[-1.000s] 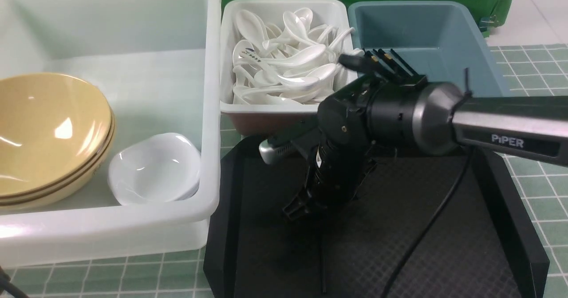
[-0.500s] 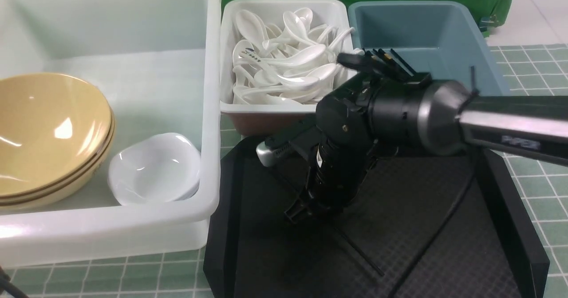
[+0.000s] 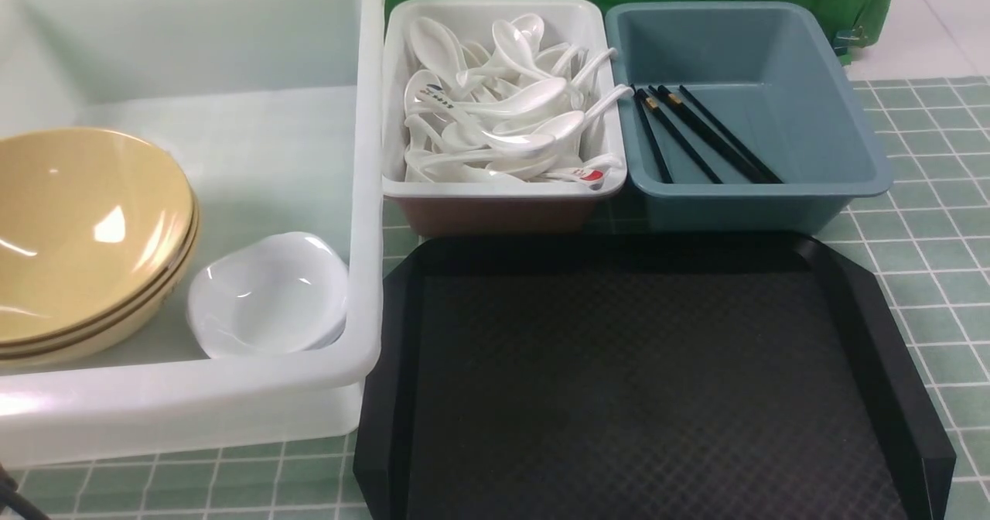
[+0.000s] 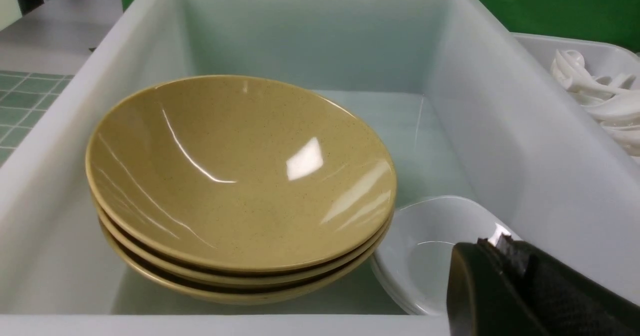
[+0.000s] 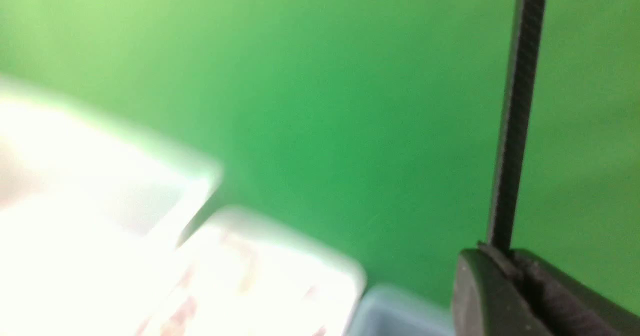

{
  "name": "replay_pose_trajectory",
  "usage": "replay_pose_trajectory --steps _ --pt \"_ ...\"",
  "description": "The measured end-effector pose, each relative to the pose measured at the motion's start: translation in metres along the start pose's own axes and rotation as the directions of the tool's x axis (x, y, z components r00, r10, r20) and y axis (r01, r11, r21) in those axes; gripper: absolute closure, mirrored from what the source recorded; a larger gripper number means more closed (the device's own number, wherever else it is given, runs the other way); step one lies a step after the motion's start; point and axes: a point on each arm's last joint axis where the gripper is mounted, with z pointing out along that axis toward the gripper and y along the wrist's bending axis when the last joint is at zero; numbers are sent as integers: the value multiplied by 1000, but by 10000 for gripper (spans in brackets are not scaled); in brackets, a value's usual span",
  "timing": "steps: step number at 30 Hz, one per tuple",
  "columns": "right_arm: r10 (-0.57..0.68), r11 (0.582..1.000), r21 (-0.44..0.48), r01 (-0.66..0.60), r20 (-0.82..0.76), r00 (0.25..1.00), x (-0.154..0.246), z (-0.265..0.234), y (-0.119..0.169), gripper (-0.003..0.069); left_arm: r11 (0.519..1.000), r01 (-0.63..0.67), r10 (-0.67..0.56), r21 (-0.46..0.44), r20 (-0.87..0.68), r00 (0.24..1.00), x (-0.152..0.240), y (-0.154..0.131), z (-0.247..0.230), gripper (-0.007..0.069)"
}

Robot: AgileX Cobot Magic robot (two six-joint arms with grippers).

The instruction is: On blue table put chopsticks spoon bowls plates into blue grey white boxes.

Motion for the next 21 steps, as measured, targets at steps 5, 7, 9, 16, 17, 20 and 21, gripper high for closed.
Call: replay_pose_trajectory --steps 5,7,9,16,17,20,21 --pt "2 994 113 9 -95 995 44 60 -34 599 1000 0 0 1 6 1000 -1 0 0 624" --pt "20 989 147 12 -211 977 81 93 -42 599 1000 0 0 1 6 1000 -1 0 0 624" --pt "58 984 181 8 -361 931 127 120 -46 599 1000 0 0 1 6 1000 -1 0 0 624" --pt "-26 991 93 99 -582 812 199 154 -32 599 1000 0 0 1 6 1000 -1 0 0 624" --pt "-41 991 79 107 -585 810 202 156 -30 599 1000 0 0 1 5 1000 0 0 0 624" --pt "-63 992 53 118 -602 796 217 164 -27 600 1000 0 0 1 5 1000 0 0 0 624" --pt "-67 992 44 118 -612 788 226 168 -25 600 1000 0 0 1 5 1000 0 0 0 624"
